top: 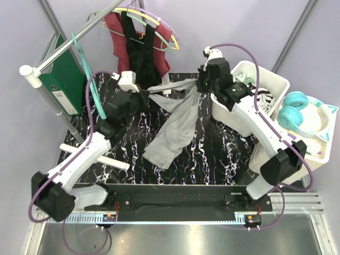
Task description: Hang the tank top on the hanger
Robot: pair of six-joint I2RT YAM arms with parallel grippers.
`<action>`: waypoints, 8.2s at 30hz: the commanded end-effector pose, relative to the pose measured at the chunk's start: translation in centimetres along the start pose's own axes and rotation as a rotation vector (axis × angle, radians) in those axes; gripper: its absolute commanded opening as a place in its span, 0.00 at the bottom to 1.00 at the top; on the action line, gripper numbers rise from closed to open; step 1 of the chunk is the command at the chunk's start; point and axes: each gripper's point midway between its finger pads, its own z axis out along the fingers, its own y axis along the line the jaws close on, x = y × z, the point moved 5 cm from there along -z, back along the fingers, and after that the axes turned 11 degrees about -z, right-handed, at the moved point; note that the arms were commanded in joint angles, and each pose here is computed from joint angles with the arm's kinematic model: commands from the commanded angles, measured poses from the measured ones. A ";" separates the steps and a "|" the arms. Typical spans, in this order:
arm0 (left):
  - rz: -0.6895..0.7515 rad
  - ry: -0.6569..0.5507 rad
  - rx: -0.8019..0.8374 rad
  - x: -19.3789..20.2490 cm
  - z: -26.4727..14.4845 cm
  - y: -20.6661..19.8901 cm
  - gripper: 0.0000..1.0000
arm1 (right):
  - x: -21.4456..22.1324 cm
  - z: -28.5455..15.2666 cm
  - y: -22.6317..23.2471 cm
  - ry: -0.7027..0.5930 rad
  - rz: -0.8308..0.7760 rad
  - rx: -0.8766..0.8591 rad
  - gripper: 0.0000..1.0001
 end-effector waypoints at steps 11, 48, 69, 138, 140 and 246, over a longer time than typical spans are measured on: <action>0.045 -0.176 -0.043 -5.0 -8.9 0.6 0.00 | 4.4 -3.9 0.2 0.045 0.066 -0.067 0.61; 0.111 0.307 0.131 14.4 -3.8 -7.0 0.98 | 18.1 -6.2 1.8 0.100 0.228 -0.036 0.85; -0.044 0.262 -0.392 16.9 -10.6 11.8 0.99 | 24.5 0.3 9.9 0.376 0.243 -0.298 0.72; 0.004 0.336 -0.069 7.2 -16.8 7.0 0.99 | 11.3 -12.1 4.4 -0.005 -0.046 -0.341 0.94; -0.011 0.331 -0.067 7.5 -17.1 7.1 0.99 | 10.3 -12.4 5.5 -0.036 -0.071 -0.433 0.94; -0.013 0.229 -0.116 6.4 -18.1 8.1 0.99 | -15.2 -10.5 23.3 -0.933 -0.265 -0.608 0.00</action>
